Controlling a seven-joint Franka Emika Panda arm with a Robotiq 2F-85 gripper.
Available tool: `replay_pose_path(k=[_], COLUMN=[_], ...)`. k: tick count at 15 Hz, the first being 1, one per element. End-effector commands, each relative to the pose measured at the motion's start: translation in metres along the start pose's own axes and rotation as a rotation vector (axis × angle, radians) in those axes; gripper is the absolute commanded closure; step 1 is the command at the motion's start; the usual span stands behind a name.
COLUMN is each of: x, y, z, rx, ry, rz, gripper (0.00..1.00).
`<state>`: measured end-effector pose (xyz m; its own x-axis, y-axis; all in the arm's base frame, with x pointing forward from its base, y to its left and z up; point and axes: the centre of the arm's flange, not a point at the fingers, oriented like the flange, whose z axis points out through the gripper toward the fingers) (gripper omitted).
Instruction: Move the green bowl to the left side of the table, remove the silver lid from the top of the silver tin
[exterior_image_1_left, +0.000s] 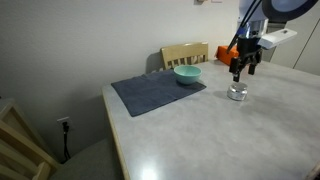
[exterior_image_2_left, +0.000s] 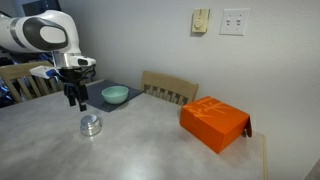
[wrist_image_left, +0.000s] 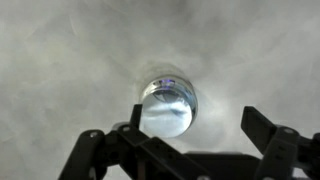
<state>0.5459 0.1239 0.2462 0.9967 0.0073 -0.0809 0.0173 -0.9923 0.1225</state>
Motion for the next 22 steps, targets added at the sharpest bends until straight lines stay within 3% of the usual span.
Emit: replay_pose_path(k=[1,4,9,14,19,22], x=[-0.012,-0.013,-0.002,0.0,0.007,0.009], y=[0.021,0.03,0.036,0.03,0.023,0.023], z=[0.001,0.007,0.014,0.023,0.037,0.045], rx=[-0.017,0.005,0.085,0.043,-0.056,-0.043], ry=[-0.128,-0.191,-0.116,-0.071,0.061,0.071], rz=[-0.158,-0.28,-0.328,-0.307,-0.24,-0.211], gripper=[0.0,0.0,0.0,0.0,0.0,0.0])
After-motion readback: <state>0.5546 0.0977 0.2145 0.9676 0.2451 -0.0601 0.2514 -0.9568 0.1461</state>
